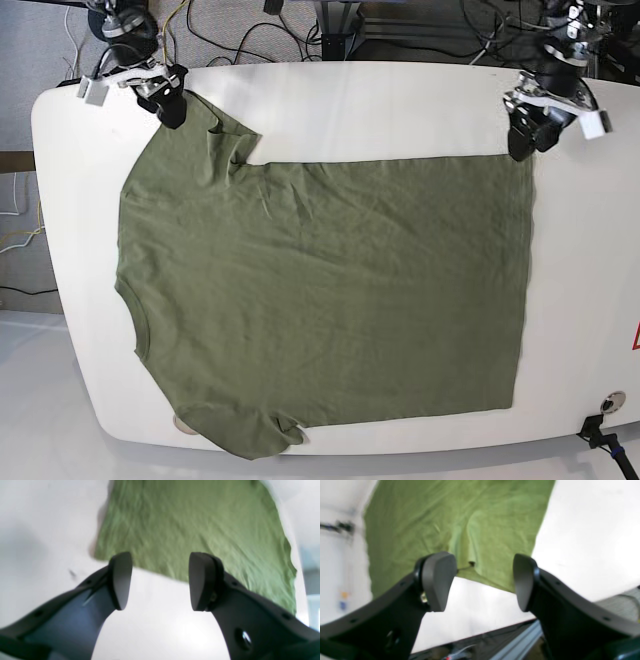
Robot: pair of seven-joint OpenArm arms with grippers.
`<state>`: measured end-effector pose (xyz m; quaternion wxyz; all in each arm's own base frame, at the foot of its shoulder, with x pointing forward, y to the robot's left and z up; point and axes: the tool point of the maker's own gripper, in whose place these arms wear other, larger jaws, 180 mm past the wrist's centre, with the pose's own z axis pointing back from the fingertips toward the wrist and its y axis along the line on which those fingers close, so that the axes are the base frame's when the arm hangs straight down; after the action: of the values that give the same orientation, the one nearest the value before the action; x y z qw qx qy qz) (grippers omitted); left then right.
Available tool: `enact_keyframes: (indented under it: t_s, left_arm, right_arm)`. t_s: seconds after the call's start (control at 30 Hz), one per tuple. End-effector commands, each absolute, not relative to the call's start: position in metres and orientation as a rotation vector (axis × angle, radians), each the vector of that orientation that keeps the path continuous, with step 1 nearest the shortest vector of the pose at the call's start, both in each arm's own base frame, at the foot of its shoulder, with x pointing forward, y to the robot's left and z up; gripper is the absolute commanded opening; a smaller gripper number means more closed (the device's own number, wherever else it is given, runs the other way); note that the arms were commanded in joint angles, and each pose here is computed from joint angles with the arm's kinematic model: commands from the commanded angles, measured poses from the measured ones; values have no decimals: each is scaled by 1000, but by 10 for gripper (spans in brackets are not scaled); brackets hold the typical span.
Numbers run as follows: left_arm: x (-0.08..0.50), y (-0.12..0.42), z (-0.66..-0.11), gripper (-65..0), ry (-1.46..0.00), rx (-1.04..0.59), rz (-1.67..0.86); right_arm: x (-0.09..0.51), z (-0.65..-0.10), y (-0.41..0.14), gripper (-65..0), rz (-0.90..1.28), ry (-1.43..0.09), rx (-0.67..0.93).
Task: Fold the T-shirt properly
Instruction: 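Lower both grippers onto the two hem corners of the green T-shirt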
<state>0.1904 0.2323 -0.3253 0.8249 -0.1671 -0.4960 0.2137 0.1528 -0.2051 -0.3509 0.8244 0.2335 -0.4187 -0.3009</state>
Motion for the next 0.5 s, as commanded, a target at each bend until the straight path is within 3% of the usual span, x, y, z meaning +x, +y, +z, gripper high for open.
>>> enact_keyframes:
  t_s: [0.0, 0.17, 0.47]
  left_arm:
    - [194, 238, -321, -311, -1036, -377, 469]
    - [195, 244, -325, -311, -968, -372, 455]
    - [196, 255, -346, -311, -867, -427, 547]
  right_arm:
    - [155, -350, -211, -265, -655, -857, 541]
    - [151, -370, -214, -265, -693, -743, 583]
    - [138, -405, -220, -265, -804, -667, 583]
